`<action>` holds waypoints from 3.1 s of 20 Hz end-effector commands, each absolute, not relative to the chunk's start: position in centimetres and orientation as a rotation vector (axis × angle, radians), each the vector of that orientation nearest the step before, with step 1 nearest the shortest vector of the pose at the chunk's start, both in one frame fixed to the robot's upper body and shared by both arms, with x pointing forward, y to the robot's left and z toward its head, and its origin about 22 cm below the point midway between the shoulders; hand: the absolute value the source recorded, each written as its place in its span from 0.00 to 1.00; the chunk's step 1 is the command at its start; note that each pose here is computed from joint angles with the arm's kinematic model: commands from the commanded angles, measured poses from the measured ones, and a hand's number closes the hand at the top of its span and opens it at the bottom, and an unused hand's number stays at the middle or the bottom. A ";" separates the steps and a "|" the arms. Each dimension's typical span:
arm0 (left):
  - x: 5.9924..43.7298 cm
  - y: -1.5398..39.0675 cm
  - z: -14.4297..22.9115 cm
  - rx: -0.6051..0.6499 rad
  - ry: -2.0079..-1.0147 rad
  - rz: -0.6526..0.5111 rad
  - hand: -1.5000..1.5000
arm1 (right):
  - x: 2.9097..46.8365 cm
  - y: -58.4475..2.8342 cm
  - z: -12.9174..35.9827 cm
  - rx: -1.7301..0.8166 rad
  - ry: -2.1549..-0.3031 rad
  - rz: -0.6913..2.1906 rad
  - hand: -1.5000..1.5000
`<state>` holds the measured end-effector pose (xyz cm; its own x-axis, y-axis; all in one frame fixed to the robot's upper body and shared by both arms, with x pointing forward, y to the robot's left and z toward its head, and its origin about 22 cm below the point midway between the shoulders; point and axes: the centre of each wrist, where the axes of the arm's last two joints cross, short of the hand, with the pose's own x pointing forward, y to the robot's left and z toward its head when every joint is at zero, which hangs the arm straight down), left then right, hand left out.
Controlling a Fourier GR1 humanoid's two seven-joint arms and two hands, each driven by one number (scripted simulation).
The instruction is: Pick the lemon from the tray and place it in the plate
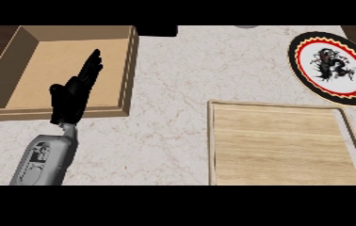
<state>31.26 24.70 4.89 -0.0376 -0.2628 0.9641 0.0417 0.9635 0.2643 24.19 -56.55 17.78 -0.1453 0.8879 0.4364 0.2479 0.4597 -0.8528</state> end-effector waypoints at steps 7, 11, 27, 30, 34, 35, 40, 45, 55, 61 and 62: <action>31.7 22.4 5.2 0.151 -1.610 -0.274 0.50 | 30.1 -54.5 15.1 -0.776 -1.690 0.806 1.00; 32.6 23.4 5.5 0.147 -1.588 -0.264 0.50 | 33.0 -52.1 13.8 -0.707 -1.697 0.843 1.00; 32.0 23.8 4.4 0.166 -1.601 -0.269 0.50 | 36.7 -46.0 7.2 -0.654 -1.431 0.881 0.00; 32.3 22.4 5.0 0.147 -1.605 -0.295 0.50 | 36.5 -45.3 5.8 -0.644 -1.451 0.878 0.00; 32.2 23.4 5.9 0.167 -1.601 -0.263 0.50 | 36.9 -44.5 5.3 -0.476 -1.559 0.727 0.00; 32.1 23.3 5.4 0.161 -1.598 -0.261 0.50 | 36.2 -45.3 4.9 -0.441 -1.612 0.650 0.00; 31.4 23.8 4.9 0.178 -1.614 -0.269 0.50 | 35.6 -48.7 9.3 -0.418 -1.698 0.372 0.00; 30.8 23.5 4.6 0.159 -1.604 -0.266 0.50 | 32.4 -53.0 11.3 -0.478 -1.679 0.177 0.00; 30.6 24.3 4.3 0.175 -1.605 -0.265 0.50 | 26.5 -58.1 12.3 -0.502 -1.677 0.103 0.00; 31.1 23.9 4.9 0.163 -1.606 -0.268 0.50 | 25.2 -59.1 12.8 -0.502 -1.647 0.138 0.00; 31.3 24.4 5.1 0.166 -1.609 -0.260 0.50 | 25.3 -59.1 12.9 -0.500 -1.663 0.132 0.00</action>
